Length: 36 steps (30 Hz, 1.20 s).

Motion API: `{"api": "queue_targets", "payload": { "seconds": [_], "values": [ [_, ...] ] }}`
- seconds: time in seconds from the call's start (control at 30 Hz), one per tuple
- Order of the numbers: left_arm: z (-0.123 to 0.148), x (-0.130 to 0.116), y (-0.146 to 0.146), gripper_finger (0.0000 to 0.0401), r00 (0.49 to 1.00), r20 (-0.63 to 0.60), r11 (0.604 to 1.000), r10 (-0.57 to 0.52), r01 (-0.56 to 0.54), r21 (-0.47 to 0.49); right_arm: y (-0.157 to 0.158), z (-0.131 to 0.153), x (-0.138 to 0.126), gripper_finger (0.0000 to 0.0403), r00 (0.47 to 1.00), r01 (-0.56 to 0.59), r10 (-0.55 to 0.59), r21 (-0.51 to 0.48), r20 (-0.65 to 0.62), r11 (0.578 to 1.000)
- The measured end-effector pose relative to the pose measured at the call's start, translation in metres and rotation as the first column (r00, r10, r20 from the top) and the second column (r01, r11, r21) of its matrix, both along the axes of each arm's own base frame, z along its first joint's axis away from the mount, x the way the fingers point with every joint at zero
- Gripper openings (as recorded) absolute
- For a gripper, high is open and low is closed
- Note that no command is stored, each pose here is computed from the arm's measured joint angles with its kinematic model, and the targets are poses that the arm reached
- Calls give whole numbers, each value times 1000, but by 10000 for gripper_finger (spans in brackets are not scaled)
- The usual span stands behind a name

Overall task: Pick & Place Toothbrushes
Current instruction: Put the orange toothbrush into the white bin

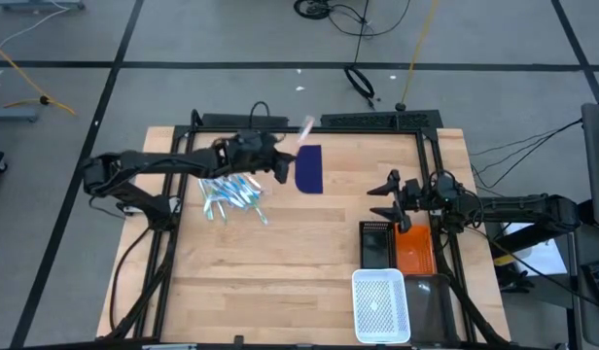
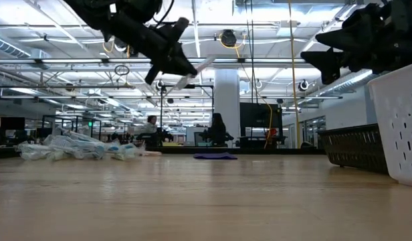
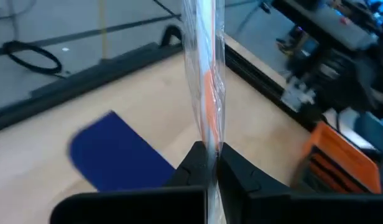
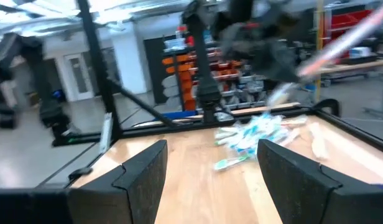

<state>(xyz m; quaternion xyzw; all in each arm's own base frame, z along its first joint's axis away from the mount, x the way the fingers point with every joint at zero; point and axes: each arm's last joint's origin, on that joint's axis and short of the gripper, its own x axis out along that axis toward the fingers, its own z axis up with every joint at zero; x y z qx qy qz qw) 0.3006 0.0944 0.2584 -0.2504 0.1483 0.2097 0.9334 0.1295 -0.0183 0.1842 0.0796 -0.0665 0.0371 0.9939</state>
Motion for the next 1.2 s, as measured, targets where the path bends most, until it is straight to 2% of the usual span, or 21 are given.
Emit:
{"api": "queue_targets", "payload": {
  "seconds": [0.1,0.37,0.6,0.87,1.2],
  "values": [
    [3,10,-14,9,997,67,999,-44,43,25,-1,0,0,242,999,49,-49,20,3,999],
    [-5,36,-46,9,978,178,990,-112,95,101,-3,6,1,242,995,70,-74,64,69,996],
    [-24,59,-63,6,952,259,981,-164,130,143,-4,9,6,242,990,81,-90,83,109,993],
    [-34,86,-74,5,946,261,976,-190,154,154,-8,7,20,242,990,129,-134,102,41,986],
    [-39,125,-87,5,944,222,957,-245,199,212,-9,10,26,242,985,129,-139,100,101,987]
  ]
}}
